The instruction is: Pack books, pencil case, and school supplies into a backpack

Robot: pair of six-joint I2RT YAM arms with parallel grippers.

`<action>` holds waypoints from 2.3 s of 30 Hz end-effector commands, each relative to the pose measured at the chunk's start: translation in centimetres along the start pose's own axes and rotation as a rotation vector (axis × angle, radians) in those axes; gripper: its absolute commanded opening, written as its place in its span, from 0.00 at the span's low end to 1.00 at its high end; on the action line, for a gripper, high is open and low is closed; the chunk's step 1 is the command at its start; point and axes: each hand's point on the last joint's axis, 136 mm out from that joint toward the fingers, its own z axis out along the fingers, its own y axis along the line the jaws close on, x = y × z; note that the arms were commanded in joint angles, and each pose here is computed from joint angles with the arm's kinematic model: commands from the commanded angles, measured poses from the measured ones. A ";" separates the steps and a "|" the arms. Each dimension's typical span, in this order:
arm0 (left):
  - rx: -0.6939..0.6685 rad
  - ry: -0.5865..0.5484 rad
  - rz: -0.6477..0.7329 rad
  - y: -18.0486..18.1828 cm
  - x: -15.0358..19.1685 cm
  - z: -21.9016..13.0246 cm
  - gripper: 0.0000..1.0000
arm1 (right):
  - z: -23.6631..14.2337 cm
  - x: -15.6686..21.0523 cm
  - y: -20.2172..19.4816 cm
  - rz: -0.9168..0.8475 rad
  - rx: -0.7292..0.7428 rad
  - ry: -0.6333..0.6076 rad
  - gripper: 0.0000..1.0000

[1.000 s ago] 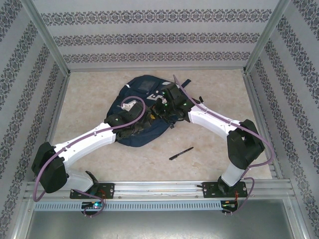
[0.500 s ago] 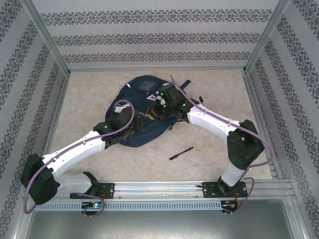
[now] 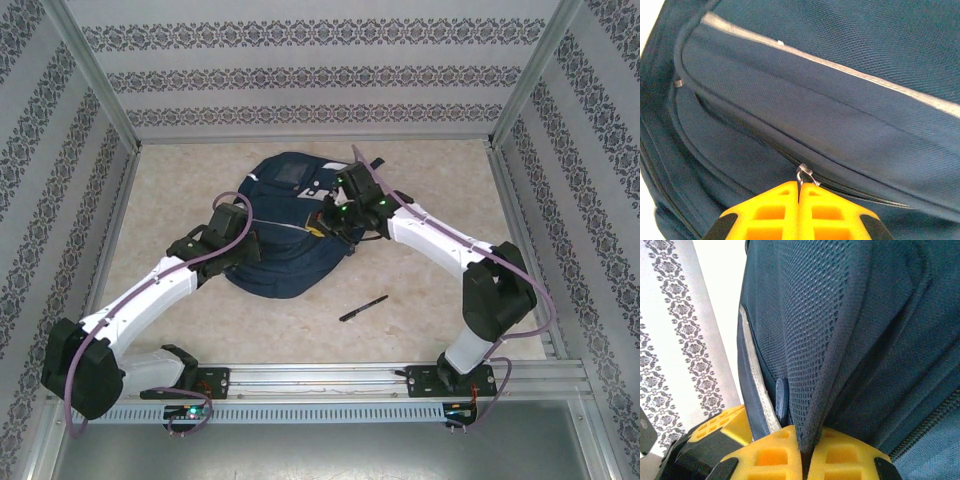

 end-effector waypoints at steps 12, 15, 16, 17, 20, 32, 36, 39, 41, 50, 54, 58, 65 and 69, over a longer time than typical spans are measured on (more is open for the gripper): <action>0.434 0.022 0.199 -10.4 1.0 0.4 0.00 | -2.3 -8.9 -8.5 -0.032 0.132 -0.117 0.32; 0.386 0.017 0.151 -10.6 1.1 1.4 0.00 | -4.0 -6.9 -9.3 -0.021 0.217 -0.113 0.41; 0.381 0.016 0.141 -10.8 1.1 1.7 0.00 | -4.4 -6.0 -9.8 -0.002 0.249 -0.112 0.44; 0.375 0.015 0.136 -11.0 1.1 1.9 0.00 | -4.7 -5.0 -10.1 0.021 0.262 -0.112 0.47; 0.363 0.005 0.144 -11.9 0.8 2.3 0.00 | -4.6 -2.5 -9.7 0.102 0.242 -0.131 0.50; 0.368 0.018 0.192 -13.2 1.7 3.0 0.00 | 0.1 -1.2 -8.8 0.292 0.261 -0.141 0.53; 0.319 0.012 0.242 -11.6 2.4 3.0 0.00 | 0.4 -2.0 -9.2 0.281 0.264 -0.191 0.19; 0.279 0.020 0.283 -10.3 3.3 3.3 0.00 | -0.5 -2.7 -8.2 0.230 0.242 -0.225 0.00; 0.255 0.003 0.283 -9.1 3.4 3.5 0.00 | -1.4 -3.1 -7.6 0.201 0.230 -0.249 0.00; -0.063 -0.068 0.388 -1.8 1.7 3.6 0.00 | -3.8 -4.6 -7.6 0.207 0.175 -0.248 0.00; 0.030 -0.120 0.345 -2.9 0.6 3.0 0.00 | -5.0 -5.5 -7.3 0.207 0.144 -0.250 0.00; 0.487 -0.117 0.303 -11.2 1.3 1.6 0.30 | -5.0 -5.6 -6.6 0.220 0.112 -0.219 0.00; 0.624 0.057 0.260 -15.7 4.7 2.0 0.43 | -4.3 -5.4 -5.6 0.242 0.064 -0.173 0.00; 0.556 0.126 0.136 -14.4 5.7 3.1 0.45 | -4.2 -5.3 -4.8 0.239 0.044 -0.151 0.00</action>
